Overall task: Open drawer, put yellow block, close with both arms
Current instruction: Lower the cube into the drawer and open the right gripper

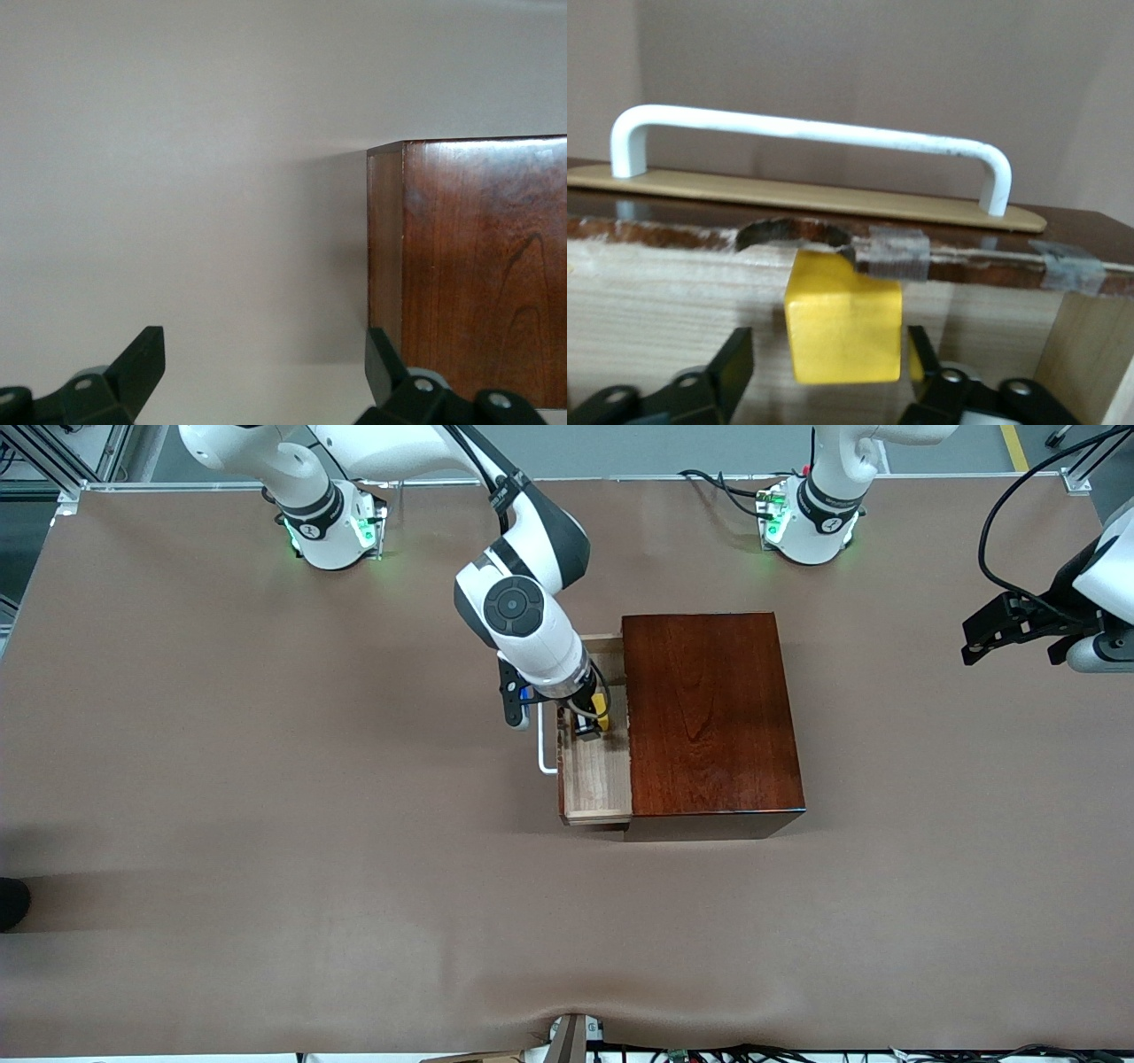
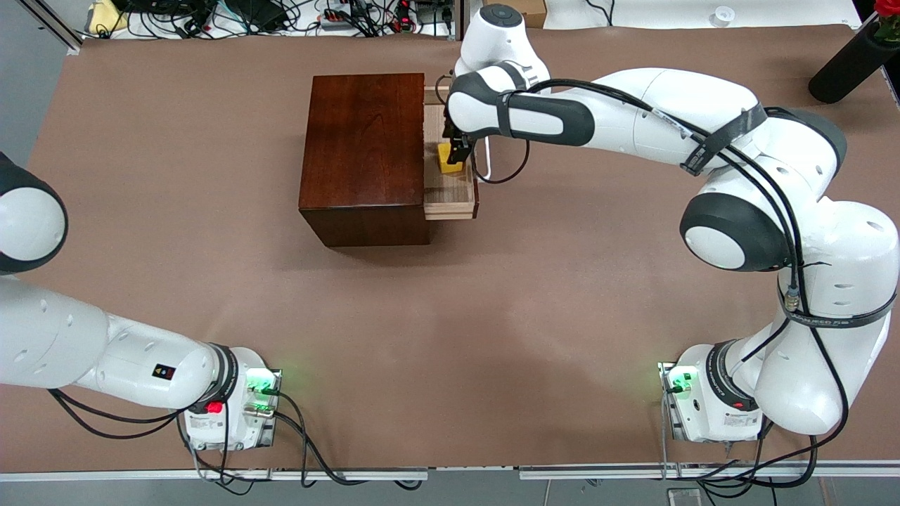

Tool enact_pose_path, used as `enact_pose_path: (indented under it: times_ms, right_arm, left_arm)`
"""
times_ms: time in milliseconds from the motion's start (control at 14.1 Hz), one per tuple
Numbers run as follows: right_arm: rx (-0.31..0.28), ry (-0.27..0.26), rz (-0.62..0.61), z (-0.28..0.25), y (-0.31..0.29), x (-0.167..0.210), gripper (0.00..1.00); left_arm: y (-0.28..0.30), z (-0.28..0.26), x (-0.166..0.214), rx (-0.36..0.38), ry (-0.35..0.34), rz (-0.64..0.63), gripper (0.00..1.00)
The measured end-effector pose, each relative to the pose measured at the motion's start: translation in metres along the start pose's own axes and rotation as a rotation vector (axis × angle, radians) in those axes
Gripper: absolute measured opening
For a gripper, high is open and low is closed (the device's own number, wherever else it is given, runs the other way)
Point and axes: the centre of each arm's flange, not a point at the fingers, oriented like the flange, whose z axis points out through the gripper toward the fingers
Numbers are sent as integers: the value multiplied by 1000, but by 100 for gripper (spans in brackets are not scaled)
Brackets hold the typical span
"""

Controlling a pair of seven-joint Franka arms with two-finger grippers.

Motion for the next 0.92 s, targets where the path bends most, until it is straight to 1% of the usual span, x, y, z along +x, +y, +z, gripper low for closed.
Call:
enact_pose_path:
  times_ms: [71,142,284,426,710,923]
  right_arm:
    - [-8,5,-3,-2,0,-1,94]
    - [-25,13,-5,-8,-1,-2,100]
    - [-66,30,-4,-29,-7,-2,100]
    - [-82,32,4,-59,-19,3,100]
    - [-64,16,24,-105,-40,15,100]
    - [-70,21,60,-131,-56,40,100]
  left_arm:
    - [0,0,0,0,-1,0,100]
    - [0,1,0,0,-1,0,100]
    - [0,1,0,0,-2,0,100]
    - [0,1,1,1,-2,0,100]
    - [1,5,3,2,-9,1,100]
    - [2,9,4,4,-15,2,100]
